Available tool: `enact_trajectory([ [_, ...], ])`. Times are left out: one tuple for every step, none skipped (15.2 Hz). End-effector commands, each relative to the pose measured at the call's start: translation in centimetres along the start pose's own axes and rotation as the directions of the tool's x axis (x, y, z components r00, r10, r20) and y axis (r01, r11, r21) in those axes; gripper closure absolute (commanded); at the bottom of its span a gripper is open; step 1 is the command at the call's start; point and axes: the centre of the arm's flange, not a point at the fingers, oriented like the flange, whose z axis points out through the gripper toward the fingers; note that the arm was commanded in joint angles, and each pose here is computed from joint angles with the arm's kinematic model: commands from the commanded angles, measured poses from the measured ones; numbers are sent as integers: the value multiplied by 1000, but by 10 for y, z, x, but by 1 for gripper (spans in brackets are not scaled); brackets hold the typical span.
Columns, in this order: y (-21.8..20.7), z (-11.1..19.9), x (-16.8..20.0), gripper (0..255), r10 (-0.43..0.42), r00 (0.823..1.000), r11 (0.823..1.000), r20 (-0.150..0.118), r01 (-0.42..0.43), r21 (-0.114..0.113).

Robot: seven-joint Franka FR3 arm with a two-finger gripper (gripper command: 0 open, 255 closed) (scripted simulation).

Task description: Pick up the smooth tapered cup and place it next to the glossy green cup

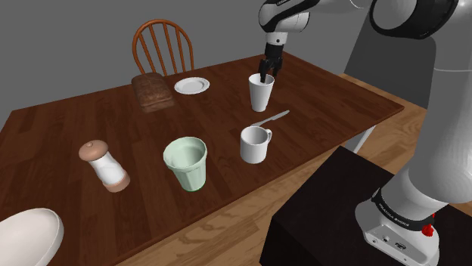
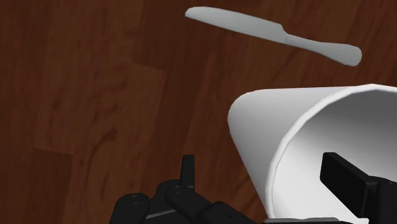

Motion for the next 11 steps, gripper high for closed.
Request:
enact_trajectory([
  [0,7,1,0,0,1000,1000,0,0,0],
  [0,7,1,0,0,1000,1000,0,0,0],
  [0,7,1,0,0,1000,1000,0,0,0],
  [0,7,1,0,0,1000,1000,0,0,0],
  [0,7,1,0,0,1000,1000,0,0,0],
  [0,7,1,0,0,1000,1000,0,0,0],
  [0,7,1,0,0,1000,1000,0,0,0],
  [0,7,1,0,0,1000,1000,0,0,0],
  [0,7,1,255,0,1000,1000,0,0,0],
  [0,7,1,255,0,1000,1000,0,0,0],
  [0,7,1,255,0,1000,1000,0,0,0],
])
